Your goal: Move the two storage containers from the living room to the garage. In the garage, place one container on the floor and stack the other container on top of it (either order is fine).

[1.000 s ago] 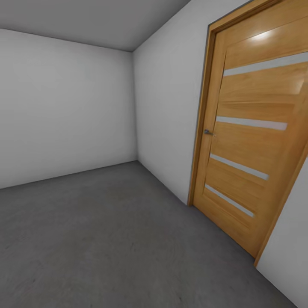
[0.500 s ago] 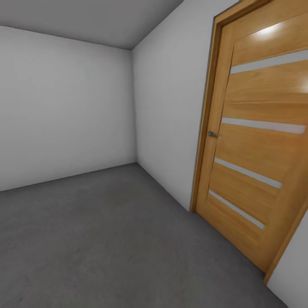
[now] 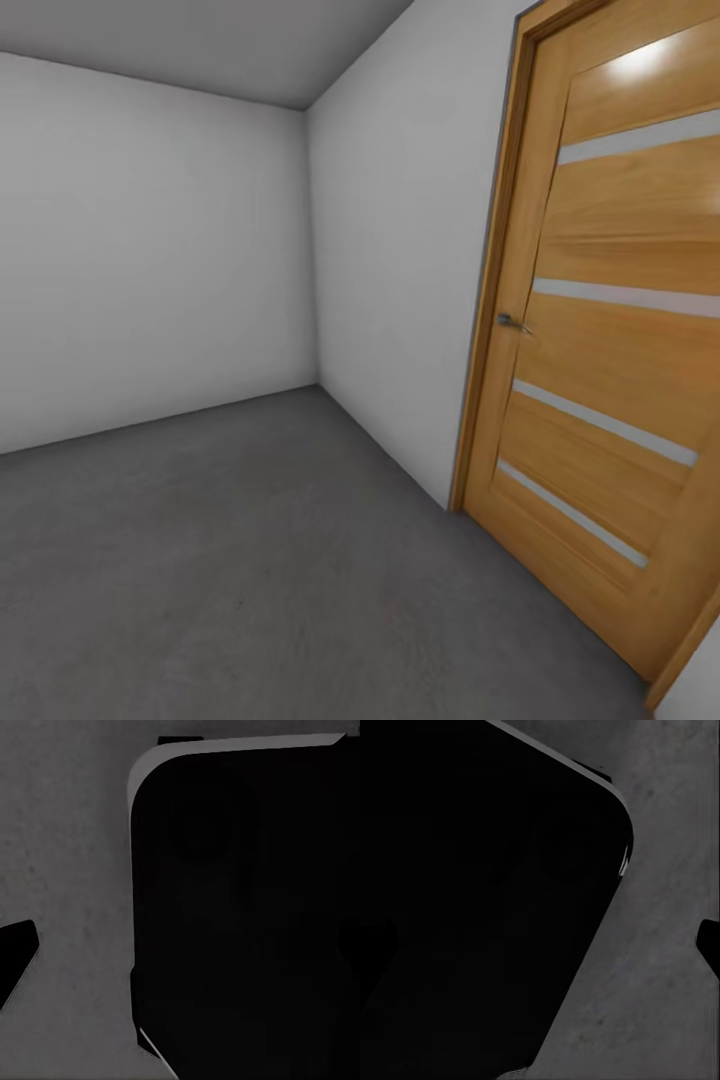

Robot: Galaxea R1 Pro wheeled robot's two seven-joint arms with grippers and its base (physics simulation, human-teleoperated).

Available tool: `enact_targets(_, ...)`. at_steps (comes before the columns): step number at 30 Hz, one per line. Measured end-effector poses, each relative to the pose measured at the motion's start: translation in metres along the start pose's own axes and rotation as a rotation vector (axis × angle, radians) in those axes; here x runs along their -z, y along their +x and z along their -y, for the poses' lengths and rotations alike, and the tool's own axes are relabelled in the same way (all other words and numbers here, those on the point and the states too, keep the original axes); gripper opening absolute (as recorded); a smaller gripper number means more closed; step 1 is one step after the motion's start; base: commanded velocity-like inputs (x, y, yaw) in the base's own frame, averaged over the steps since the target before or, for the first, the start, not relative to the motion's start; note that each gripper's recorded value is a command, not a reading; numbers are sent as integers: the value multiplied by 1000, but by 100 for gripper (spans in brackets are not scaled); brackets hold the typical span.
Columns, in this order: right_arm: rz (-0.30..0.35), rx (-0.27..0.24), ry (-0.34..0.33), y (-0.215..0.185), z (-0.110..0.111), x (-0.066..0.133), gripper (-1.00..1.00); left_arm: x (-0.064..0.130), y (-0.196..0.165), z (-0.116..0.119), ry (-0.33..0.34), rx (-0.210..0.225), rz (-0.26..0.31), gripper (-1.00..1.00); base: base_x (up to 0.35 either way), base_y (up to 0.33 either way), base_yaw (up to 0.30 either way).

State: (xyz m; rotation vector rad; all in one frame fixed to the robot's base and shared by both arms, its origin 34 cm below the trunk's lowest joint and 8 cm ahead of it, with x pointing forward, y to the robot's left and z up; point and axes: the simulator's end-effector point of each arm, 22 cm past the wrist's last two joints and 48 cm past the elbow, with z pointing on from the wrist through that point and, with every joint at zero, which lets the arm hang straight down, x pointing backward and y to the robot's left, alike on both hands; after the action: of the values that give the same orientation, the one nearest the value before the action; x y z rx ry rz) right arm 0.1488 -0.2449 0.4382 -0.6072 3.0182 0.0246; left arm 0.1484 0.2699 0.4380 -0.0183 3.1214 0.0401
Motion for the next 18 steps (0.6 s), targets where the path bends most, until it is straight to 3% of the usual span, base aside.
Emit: enact_targets(18, 0, 0, 0, 0, 0, 0, 100, 0, 0, 0, 0, 0, 0, 100, 323, 0, 0)
